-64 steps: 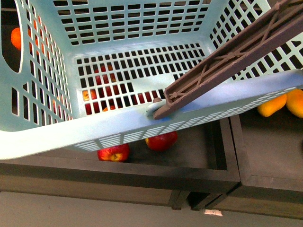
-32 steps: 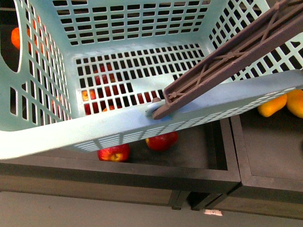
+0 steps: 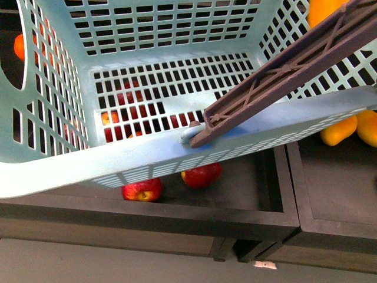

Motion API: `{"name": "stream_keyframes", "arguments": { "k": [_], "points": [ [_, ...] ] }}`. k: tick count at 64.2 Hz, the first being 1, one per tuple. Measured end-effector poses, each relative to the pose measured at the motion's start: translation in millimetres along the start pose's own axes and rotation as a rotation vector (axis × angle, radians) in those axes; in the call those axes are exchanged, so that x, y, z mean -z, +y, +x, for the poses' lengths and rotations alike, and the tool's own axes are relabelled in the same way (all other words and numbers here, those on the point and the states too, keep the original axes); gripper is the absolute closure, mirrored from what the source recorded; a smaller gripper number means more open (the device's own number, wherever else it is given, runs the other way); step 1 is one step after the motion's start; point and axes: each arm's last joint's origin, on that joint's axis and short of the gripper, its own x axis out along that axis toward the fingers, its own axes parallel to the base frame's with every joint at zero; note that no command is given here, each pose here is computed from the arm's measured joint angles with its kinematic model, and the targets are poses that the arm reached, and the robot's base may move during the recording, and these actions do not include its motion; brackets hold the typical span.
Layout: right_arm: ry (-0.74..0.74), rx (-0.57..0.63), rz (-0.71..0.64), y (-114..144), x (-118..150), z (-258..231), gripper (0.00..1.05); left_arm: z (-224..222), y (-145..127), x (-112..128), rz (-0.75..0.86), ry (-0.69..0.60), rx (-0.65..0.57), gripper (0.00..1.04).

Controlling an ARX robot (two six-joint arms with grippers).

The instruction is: Pick mango and avocado into basket

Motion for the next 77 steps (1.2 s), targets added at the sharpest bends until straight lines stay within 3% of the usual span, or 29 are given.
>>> {"name": "stream_keyframes", "arguments": {
  "k": [5,10,22,25,31,40,60,77],
  "points": [
    [-0.002,0.008,0.019,-3,-2,-2,0.07,0,0,0,0.000,0.000,0.000,0.91],
    [-0.002,0.035,0.041,-9,-5,-7,0.09,2,1,1,0.004,0.009,-0.004,0.91],
    [-0.113,0.228,0.074,-38,-29,-43,0.09,3,2,0,0.005,-0.003,-0.017,0.91],
    [-0.229,0.316,0.007,-40,-29,-49,0.16,3,2,0,0.005,-0.003,-0.017,0.91],
    [-0.343,0.368,-0.091,-41,-14,-58,0.30,3,1,2,0.008,0.006,-0.010,0.91],
    [-0.347,0.387,-0.156,-45,19,-73,0.53,3,1,2,0.000,0.015,-0.005,0.91],
    [-0.331,0.381,-0.181,-53,62,-104,1.02,3,1,2,0.005,0.007,-0.010,0.91],
    [-0.336,0.400,-0.183,-53,85,-121,1.00,3,1,2,0.006,0.008,-0.010,0.91]
  ]
}}
